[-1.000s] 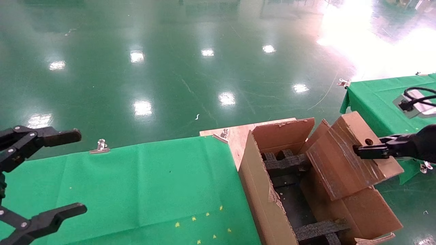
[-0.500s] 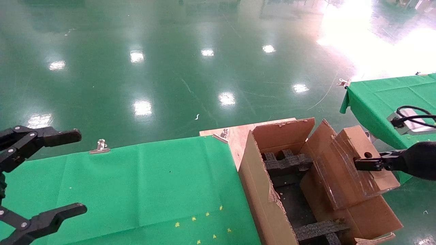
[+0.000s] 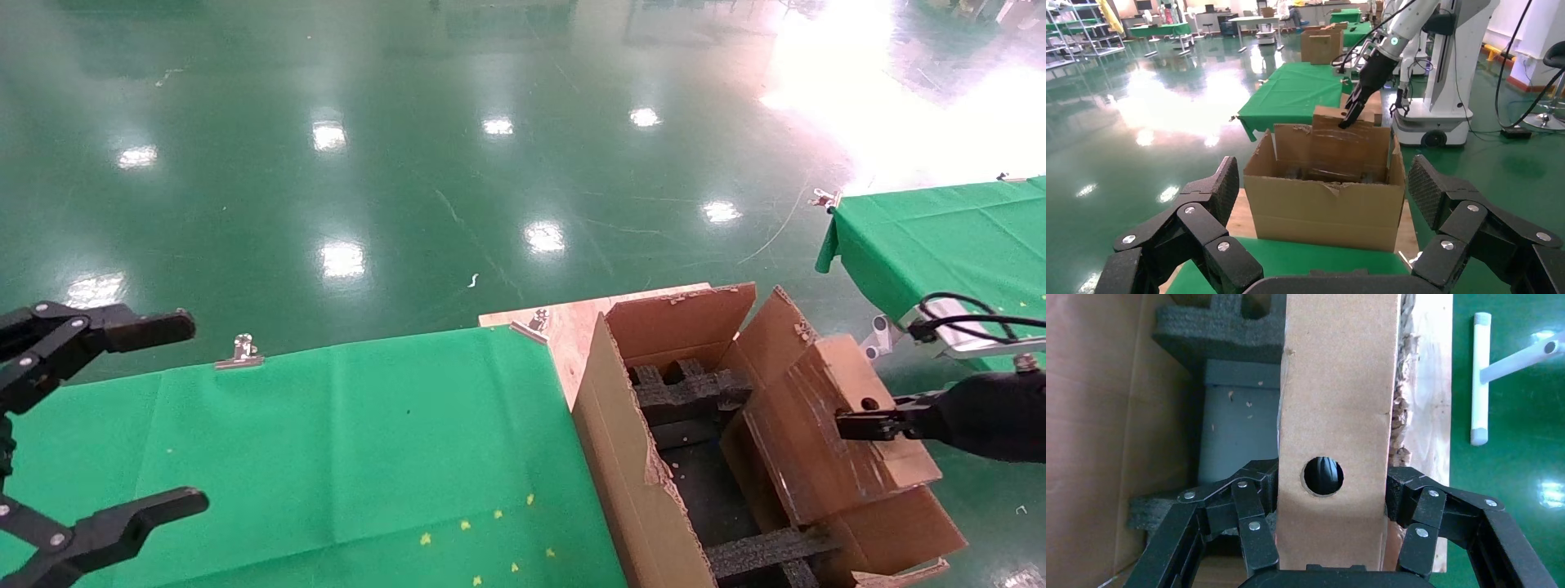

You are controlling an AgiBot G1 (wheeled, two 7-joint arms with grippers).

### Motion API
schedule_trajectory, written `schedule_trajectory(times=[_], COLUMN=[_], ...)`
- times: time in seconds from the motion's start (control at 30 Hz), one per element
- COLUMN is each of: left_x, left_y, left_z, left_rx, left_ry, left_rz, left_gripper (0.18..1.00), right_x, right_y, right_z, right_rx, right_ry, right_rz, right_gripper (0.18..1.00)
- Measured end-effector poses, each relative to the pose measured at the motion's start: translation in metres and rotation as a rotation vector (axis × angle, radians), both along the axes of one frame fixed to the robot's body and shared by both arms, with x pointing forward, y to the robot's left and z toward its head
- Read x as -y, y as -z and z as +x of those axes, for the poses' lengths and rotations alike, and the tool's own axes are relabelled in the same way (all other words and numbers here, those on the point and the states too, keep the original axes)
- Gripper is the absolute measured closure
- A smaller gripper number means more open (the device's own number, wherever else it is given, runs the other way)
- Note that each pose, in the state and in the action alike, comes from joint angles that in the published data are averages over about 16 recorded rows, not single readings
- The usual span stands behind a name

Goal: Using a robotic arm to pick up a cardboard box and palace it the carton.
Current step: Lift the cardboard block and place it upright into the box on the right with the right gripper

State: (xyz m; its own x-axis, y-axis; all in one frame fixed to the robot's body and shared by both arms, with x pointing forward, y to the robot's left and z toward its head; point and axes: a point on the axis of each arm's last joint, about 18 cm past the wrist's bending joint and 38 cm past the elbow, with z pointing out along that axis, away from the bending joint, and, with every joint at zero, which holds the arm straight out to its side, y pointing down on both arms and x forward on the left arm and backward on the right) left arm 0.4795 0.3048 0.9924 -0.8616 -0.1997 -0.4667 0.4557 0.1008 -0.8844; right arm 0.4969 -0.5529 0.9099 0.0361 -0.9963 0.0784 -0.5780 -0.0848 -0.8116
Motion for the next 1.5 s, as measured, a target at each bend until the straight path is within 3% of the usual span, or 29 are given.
schedule_trajectory(times=[1.5], left_x=[0.000], left_y=[0.000], left_z=[0.000], left_rx=[0.000], left_ry=[0.000], left_rz=[0.000], left_gripper=[0.183], right_x=[-0.011], right_y=[0.067], right_z=[0.094], right_rx=[-0.127], right_ry=[-0.045], right_rz=[-0.122], right_gripper=[0.874])
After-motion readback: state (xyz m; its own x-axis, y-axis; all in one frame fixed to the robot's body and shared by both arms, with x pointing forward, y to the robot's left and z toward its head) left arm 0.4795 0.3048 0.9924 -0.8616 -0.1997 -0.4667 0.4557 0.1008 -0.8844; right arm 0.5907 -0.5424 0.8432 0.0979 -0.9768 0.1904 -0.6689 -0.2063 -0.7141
